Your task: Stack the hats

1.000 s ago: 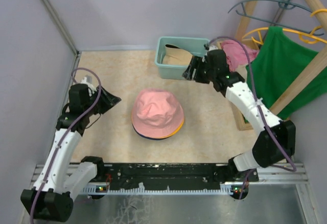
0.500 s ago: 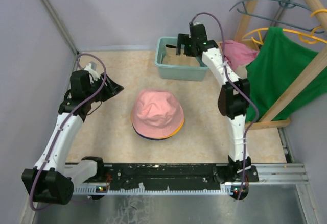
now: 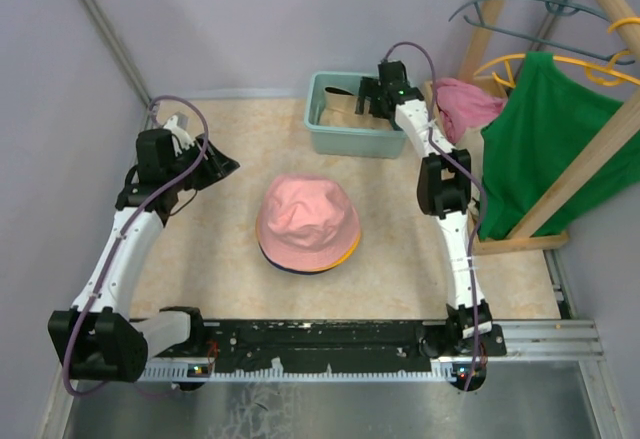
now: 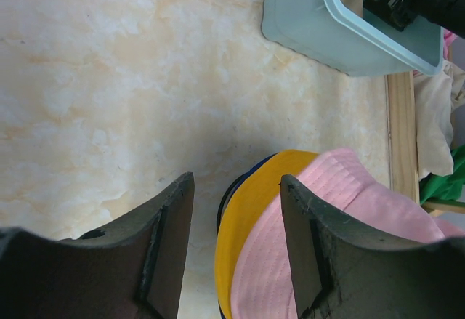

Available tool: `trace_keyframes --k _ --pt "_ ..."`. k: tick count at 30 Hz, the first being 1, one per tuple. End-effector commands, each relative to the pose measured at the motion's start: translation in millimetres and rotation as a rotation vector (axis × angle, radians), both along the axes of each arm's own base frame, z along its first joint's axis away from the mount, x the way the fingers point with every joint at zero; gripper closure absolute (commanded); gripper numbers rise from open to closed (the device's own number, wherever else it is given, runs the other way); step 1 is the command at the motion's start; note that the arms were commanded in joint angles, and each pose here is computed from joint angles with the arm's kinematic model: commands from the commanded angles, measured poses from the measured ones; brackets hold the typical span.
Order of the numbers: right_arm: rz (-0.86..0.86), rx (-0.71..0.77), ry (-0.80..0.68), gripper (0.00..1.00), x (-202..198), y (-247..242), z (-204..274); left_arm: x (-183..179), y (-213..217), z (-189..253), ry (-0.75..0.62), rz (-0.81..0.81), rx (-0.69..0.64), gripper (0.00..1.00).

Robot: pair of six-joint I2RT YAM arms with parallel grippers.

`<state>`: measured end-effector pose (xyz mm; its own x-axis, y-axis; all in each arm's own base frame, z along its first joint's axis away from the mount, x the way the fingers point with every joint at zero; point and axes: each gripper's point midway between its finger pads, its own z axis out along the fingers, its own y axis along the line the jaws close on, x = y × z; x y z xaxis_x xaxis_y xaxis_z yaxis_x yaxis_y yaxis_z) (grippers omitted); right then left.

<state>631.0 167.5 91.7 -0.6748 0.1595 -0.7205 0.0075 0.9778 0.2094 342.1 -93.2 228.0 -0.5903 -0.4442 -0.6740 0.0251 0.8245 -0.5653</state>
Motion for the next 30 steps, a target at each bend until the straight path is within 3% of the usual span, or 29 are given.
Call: trace_keyframes --k 1,7,9,13,17,25,30 --pt "0.012 0.082 -0.058 0.01 20 10 4 4 4 5 -0.034 -0.004 0.007 0.43" --pt "0.078 0.185 0.03 0.01 9 29 -25 6 8 3 -0.03 0.014 0.002 0.43" --pt "0.101 0.213 0.043 0.1 7 36 -29 6 9 3 -0.029 0.017 0.001 0.43" --pt "0.131 0.266 0.024 0.57 8 46 -19 6 12 4 -0.033 0.028 0.0 0.43" --pt "0.179 0.337 -0.044 1.0 10 59 24 8 12 8 -0.042 0.029 0.0 0.43" --pt "0.248 0.577 -0.226 1.0 -4 83 155 19 5 41 -0.129 -0.011 -0.032 0.43" --pt "0.285 0.666 -0.296 1.0 -16 90 209 20 2 50 -0.166 -0.018 -0.054 0.43"
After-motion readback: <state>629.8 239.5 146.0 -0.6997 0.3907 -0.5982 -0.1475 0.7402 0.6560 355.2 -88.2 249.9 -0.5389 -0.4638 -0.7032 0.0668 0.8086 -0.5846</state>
